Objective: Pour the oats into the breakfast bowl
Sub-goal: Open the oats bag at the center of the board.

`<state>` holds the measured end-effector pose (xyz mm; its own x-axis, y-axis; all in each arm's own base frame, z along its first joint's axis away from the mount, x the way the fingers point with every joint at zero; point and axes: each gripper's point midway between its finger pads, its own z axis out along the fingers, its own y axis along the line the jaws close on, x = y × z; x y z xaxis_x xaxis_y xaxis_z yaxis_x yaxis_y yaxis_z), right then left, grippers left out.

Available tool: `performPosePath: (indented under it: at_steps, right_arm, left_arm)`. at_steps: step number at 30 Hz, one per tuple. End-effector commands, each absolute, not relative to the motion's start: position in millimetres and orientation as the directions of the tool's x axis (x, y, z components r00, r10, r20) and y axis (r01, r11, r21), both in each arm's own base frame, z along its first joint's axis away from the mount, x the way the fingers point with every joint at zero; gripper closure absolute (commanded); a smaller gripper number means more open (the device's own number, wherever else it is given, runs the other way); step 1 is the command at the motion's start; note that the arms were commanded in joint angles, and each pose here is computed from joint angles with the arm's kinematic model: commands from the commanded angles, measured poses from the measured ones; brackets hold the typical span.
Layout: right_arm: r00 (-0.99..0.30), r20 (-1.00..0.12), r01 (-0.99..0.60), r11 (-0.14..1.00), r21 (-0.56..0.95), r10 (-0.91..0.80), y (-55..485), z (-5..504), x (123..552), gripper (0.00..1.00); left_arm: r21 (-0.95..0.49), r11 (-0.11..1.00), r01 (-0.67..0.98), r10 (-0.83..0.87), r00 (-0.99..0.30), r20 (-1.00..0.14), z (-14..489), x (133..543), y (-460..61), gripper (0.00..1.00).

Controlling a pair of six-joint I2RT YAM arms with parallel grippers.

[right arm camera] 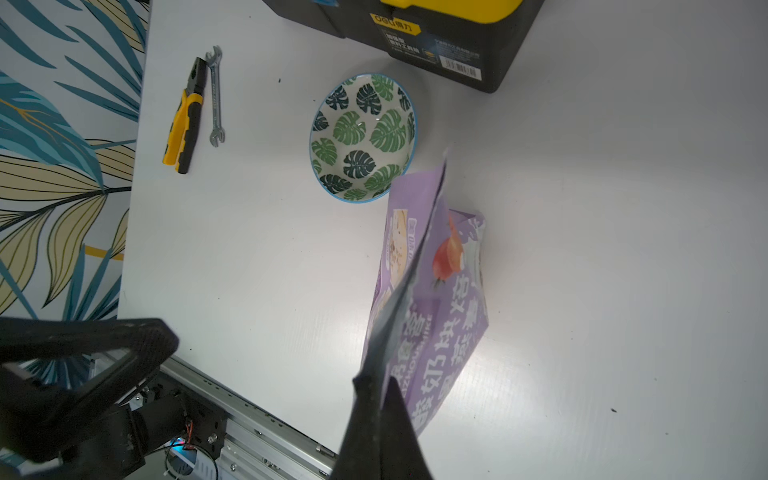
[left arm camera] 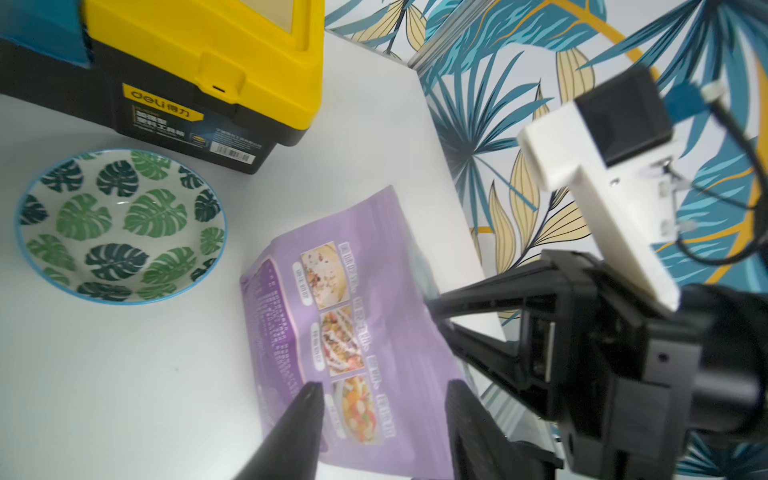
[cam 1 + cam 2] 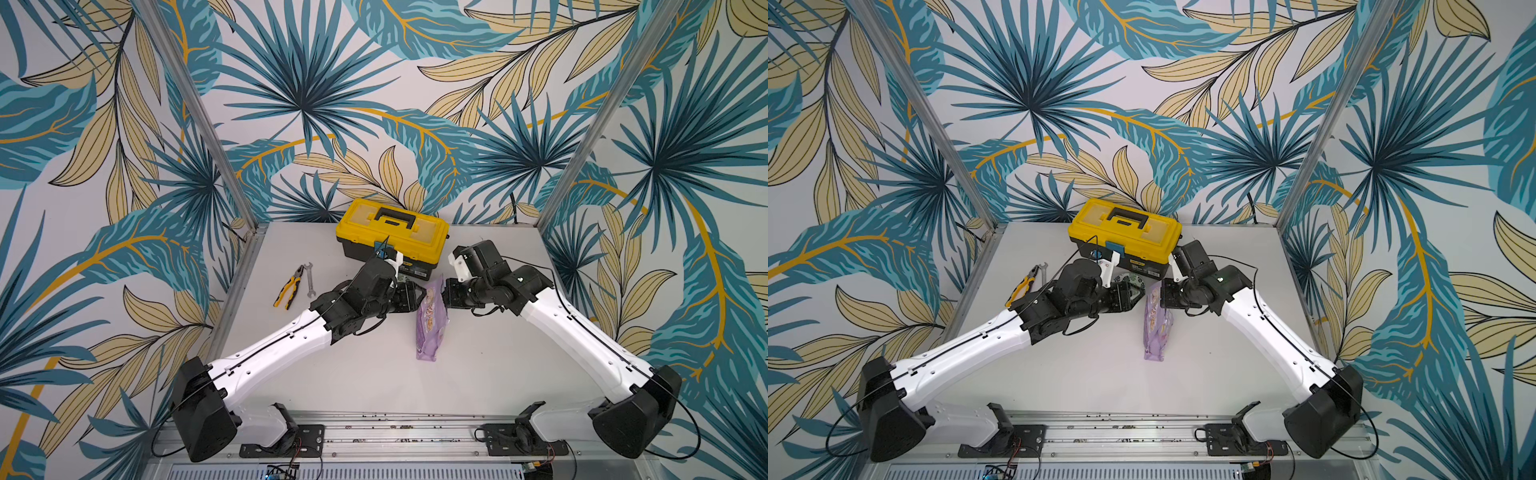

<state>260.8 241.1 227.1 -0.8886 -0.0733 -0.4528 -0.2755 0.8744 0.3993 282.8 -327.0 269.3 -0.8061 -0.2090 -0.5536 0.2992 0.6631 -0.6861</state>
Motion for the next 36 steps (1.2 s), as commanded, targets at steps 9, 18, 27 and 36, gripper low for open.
performPosePath:
  at_steps: [9, 18, 27, 36]
  right_arm:
    - [-0.916, -0.398, -0.261, 0.669, 0.696, 0.057, 264.2, 228.0, 239.7, 1.0]
    - [-0.92, -0.388, -0.244, 0.708, 0.663, 0.046, 255.6, 215.4, 237.4, 1.0]
    - [-0.916, -0.398, -0.239, 0.734, 0.636, 0.046, 251.3, 213.7, 240.3, 1.0]
    - [-0.904, -0.425, -0.274, 0.713, 0.645, 0.037, 256.8, 225.3, 243.6, 1.0]
  left_arm:
    - [-0.768, 0.576, 0.279, -0.239, -0.842, -0.484, 264.4, 298.9, -357.2, 0.37]
    - [-0.754, 0.603, 0.261, -0.243, -0.84, -0.485, 251.6, 311.8, -364.2, 0.39]
    - [-0.736, 0.631, 0.246, -0.229, -0.847, -0.479, 236.7, 313.6, -363.9, 0.6]
    - [-0.677, 0.686, 0.268, -0.164, -0.849, -0.503, 226.8, 307.8, -362.4, 0.66]
